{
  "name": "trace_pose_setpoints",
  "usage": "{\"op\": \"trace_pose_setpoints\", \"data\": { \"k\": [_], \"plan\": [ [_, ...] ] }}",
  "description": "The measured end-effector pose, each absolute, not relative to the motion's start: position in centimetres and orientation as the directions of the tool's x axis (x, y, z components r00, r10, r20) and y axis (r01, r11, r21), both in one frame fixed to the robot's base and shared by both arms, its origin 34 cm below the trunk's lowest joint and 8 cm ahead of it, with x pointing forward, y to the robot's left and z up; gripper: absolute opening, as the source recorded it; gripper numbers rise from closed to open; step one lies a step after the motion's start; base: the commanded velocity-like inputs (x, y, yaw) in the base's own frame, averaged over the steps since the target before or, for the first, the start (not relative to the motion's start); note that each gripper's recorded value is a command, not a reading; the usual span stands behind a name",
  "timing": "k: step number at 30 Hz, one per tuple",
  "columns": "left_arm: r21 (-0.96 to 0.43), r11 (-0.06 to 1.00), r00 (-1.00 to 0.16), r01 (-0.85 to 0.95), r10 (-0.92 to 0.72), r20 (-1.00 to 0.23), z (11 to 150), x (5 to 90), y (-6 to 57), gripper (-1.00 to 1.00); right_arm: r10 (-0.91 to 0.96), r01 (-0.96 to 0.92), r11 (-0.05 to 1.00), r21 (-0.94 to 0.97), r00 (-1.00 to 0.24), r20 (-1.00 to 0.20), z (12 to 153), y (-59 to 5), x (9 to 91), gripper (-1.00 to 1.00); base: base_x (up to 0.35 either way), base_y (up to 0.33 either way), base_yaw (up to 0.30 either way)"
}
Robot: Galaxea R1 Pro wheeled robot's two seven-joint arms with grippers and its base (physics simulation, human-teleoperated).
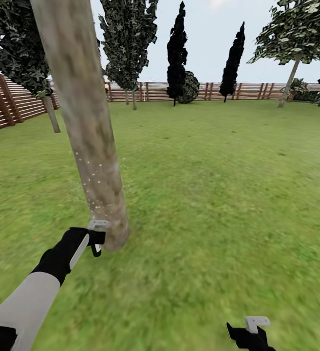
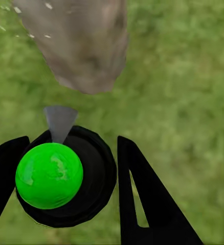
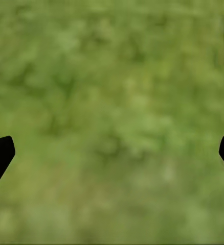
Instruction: In the garden, pick up the pesticide atomizer on the floor and spray pesticide onto both trees until each tree trunk is fully covered.
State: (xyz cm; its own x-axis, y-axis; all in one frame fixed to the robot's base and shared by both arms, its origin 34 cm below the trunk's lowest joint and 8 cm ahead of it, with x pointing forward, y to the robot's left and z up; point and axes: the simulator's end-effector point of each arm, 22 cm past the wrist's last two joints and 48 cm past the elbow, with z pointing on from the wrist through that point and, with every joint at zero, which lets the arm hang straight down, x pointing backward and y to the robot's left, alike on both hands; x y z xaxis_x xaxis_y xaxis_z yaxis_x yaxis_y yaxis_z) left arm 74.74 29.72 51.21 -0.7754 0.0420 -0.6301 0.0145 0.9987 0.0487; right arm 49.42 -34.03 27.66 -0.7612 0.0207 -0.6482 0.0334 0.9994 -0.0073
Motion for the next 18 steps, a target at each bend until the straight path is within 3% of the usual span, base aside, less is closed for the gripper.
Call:
{"op": "trace_pose_setpoints", "data": {
  "k": [7, 18],
  "plan": [
    [0.051, 0.999, -0.793, 0.006, 0.036, -0.609, 50.1, 74.1, 30.3, -1.00, 0.021, 0.033, 0.999, -0.007, -0.761, -0.648, 27.7, -34.0, 49.4, 1.00, 0.094, -0.270, 0.017],
    [0.102, 0.994, -0.796, -0.039, 0.031, -0.605, 50.0, 74.0, 31.6, -1.00, 0.021, 0.033, 0.999, -0.007, -0.762, -0.647, 27.6, -34.0, 49.4, 1.00, 0.085, -0.270, 0.258]
  ]
}}
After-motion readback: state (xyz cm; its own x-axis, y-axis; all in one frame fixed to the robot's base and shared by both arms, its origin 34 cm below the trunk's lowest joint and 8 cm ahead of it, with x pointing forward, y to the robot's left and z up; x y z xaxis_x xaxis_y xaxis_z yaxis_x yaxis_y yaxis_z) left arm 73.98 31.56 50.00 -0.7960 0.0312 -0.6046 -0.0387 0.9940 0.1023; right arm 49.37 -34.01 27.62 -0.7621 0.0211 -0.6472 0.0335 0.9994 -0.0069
